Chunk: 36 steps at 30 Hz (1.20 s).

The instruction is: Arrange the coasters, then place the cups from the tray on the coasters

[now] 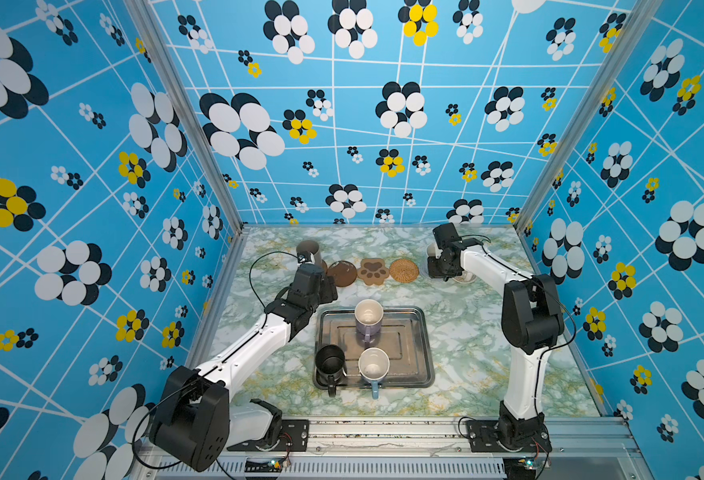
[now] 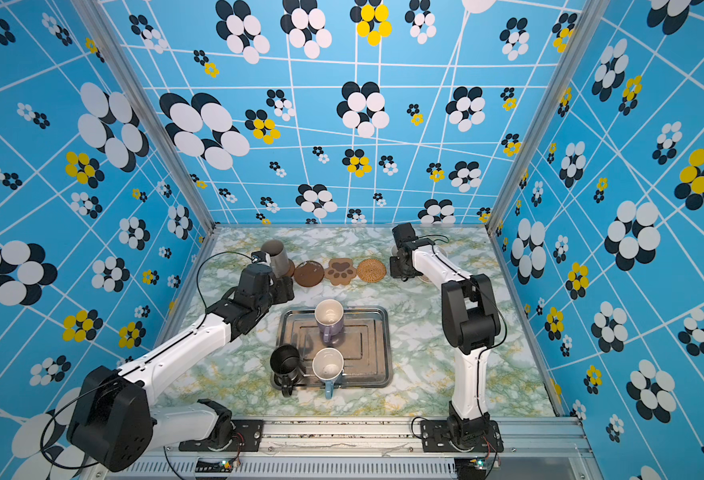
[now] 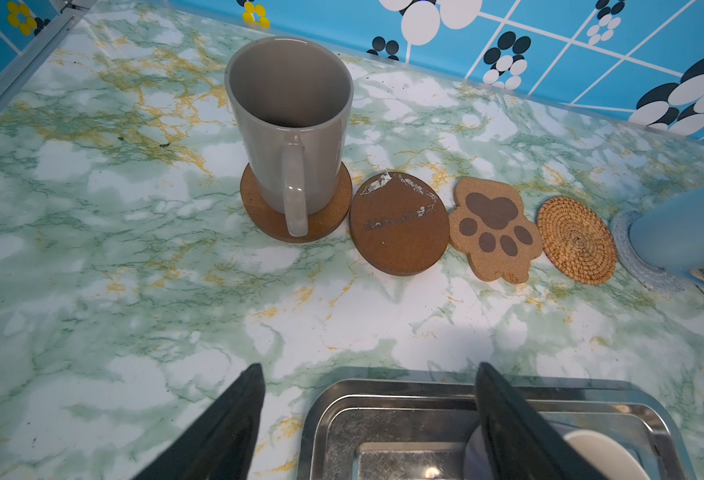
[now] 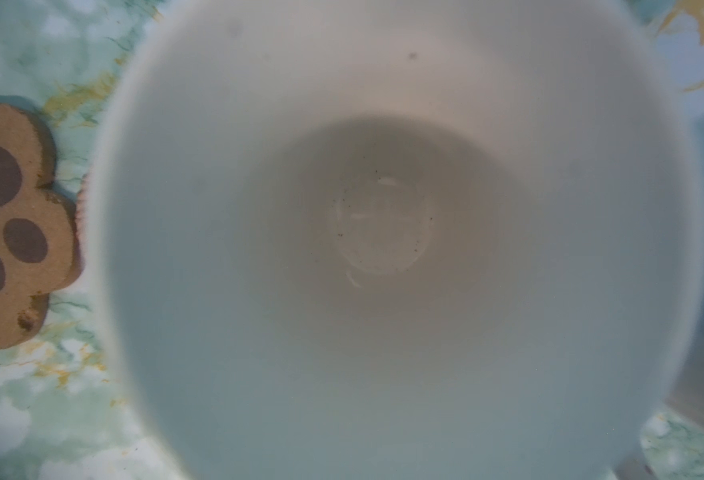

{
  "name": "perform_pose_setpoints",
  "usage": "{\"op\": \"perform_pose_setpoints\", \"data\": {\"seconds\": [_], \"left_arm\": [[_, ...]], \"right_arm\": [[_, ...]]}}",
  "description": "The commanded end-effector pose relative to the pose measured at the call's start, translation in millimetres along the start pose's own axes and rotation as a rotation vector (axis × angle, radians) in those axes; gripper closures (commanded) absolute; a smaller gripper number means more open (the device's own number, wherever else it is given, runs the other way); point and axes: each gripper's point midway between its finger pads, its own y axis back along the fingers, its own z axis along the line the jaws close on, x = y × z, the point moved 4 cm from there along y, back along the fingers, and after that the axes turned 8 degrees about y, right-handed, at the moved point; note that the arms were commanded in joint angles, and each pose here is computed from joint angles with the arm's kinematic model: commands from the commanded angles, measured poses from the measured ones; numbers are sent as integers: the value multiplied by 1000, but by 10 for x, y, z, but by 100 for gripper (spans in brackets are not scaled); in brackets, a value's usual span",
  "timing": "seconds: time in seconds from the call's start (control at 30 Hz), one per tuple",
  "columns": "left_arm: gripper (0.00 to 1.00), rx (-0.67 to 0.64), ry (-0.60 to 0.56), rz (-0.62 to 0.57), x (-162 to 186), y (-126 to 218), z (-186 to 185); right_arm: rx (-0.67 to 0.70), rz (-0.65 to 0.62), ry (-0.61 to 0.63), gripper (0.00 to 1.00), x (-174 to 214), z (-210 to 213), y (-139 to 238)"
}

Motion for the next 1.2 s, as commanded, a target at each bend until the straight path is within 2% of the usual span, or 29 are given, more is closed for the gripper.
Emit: {"op": "perform_pose_setpoints", "data": {"seconds": [0.0,0.23,0.53,0.6,0.83,1.17], "left_arm": [[19,14,1,-13,-103,23,-39],[19,17,1,-15,-110,31,-41],[19,19,3,-16,-116,46,-43],[19,19,3,-18,-117,55,-40],[19,24,9,-29,-138,114,-34],[20,48,21,-30,-164,253,-61]], "right_arm": [[16,-29,-12,94,-73,-48,50],[22,-31,-14,62,-77,-62,108],[21,-75,-21,42,-140,-87,316],[19,-58,-22,40,-36,-89,317],[-4,-149,-50,36,-36,-118,764],[-59,-414,-118,33,-70,-30,1687]]}}
